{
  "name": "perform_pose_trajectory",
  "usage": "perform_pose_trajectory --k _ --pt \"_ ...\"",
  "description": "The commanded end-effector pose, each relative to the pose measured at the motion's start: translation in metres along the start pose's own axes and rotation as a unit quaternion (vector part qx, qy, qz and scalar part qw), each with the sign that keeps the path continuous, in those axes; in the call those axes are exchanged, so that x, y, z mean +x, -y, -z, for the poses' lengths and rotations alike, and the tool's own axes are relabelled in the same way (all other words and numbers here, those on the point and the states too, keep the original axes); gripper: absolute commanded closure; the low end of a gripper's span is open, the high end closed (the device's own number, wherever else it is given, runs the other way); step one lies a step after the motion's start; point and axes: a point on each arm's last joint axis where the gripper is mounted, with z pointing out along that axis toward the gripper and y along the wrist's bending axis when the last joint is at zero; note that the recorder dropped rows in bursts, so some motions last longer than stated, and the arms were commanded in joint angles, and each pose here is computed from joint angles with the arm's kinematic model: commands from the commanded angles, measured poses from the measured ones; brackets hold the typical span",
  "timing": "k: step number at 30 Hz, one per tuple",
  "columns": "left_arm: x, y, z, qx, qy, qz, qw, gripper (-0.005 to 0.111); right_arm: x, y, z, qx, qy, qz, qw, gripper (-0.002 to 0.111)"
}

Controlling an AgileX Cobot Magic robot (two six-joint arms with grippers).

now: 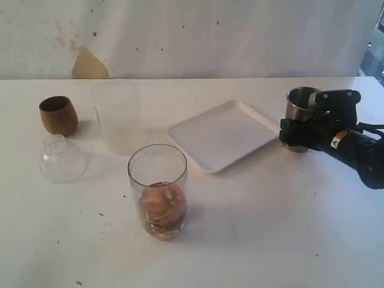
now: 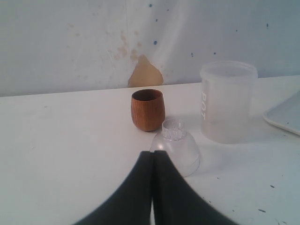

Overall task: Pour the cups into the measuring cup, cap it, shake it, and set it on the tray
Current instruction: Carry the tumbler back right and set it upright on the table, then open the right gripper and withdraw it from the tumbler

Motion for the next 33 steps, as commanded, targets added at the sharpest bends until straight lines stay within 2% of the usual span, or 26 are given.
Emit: perform_pose_trajectory --k 1,3,4,21,28,33 --pt "0.001 0.001 0.0 0.004 0.004 0.004 1.0 0.107 -0.006 0.004 0.001 0.009 0.005 -0.009 1.0 0.028" --pt "0.001 0.001 0.0 0.004 0.004 0.004 1.0 0.107 -0.005 0.005 0.003 0.015 -0.018 -0.003 1.0 0.018" --pt "0.001 0.001 0.0 0.004 0.004 0.004 1.0 0.107 -0.007 0.005 0.004 0.018 -0.023 0.003 1.0 0.017" --pt "0.001 0.001 0.0 0.004 0.004 0.004 1.0 0.107 -0.068 -0.001 0.037 0.034 0.01 0.025 0.999 0.017" --pt "0.001 0.001 0.0 0.004 0.004 0.004 1.0 0.107 -0.087 -0.006 0.047 0.017 0.044 0.055 0.997 0.017" --pt "0.001 0.001 0.0 0.004 0.004 0.004 1.0 0.107 -0.103 -0.009 0.058 0.015 0.068 0.02 0.997 0.02"
